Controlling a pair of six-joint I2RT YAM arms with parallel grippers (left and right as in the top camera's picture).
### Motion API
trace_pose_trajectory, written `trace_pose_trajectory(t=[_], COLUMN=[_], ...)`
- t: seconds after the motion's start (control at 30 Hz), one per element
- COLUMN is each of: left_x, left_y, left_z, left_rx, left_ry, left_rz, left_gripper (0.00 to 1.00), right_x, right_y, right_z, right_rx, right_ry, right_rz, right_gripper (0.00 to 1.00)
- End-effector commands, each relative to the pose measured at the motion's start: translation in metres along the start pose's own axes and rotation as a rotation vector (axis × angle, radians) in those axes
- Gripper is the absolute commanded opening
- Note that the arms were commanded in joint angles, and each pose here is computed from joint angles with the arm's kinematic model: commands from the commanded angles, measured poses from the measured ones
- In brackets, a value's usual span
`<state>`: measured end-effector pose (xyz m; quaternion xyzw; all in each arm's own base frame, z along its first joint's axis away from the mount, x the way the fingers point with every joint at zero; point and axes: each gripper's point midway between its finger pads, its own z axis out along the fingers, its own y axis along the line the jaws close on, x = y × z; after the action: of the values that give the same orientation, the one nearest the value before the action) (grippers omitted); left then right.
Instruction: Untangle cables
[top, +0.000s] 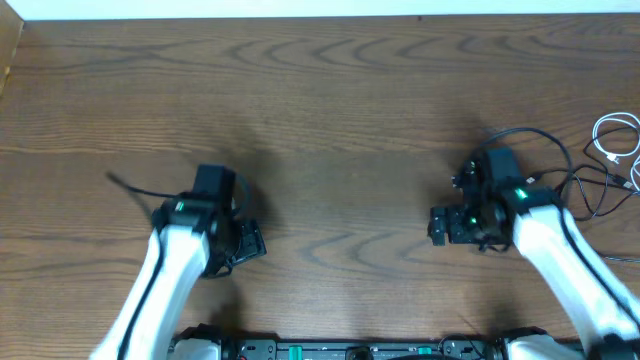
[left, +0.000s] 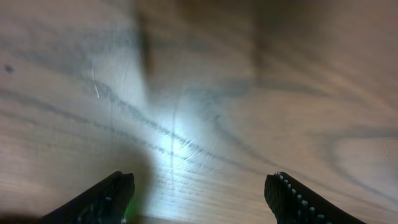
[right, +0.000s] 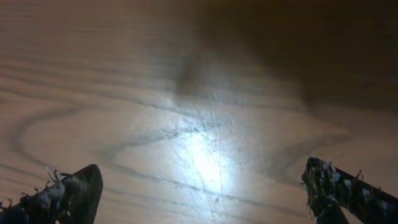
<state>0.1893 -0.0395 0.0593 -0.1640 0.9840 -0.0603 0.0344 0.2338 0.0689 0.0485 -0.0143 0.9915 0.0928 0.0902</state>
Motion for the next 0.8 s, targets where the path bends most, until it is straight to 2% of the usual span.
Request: trace_pose_trajectory(t=[0.0, 0.07, 0.1, 0.13, 0.17, 0.37, 0.77], left_x=[-0.009, -0.014, -0.016, -0.017, -0.018, -0.017, -0.016], left_y=[-0.005, -0.009, -0.010, -0.010, -0.009, -0.009, -0.009], left_z=[-0.027, -0.046, -0.055, -0.062, -0.071, -0.094, -0.093], left_rx=[0.075, 0.118, 0.135, 0.148, 0.156, 0.199, 0.198], left_ry=[-0.178, -0.284, -0.329, -0.368, -0.416, -0.533, -0.530], left_rz=[0.057, 0.072, 0.076, 0.078, 0.080, 0.080, 0.078], left_gripper=[0.73, 0.73, 0.79, 0.97, 0.98, 0.99, 0.99], right_x=[-0.005, -0.008, -0.009, -0.010, -0.011, -0.014, -0.014], right_y=[-0.001, -0.003, -0.004, -0.004, -0.004, 0.001, 0.001], right_z=[-0.026, -0.041, -0.049, -0.055, -0.064, -0.090, -0.092], right_rx=[0.009, 0.024, 0.028, 0.030, 0.029, 0.006, 0.006], right_ry=[-0.163, -0.255, -0.299, -0.328, -0.372, -0.490, -0.497], right_rz=[-0.013, -0.020, -0.023, -0.026, -0.030, -0.043, -0.044], right_gripper=[0.99, 0.99, 0.99, 0.99, 0.99, 0.99, 0.99])
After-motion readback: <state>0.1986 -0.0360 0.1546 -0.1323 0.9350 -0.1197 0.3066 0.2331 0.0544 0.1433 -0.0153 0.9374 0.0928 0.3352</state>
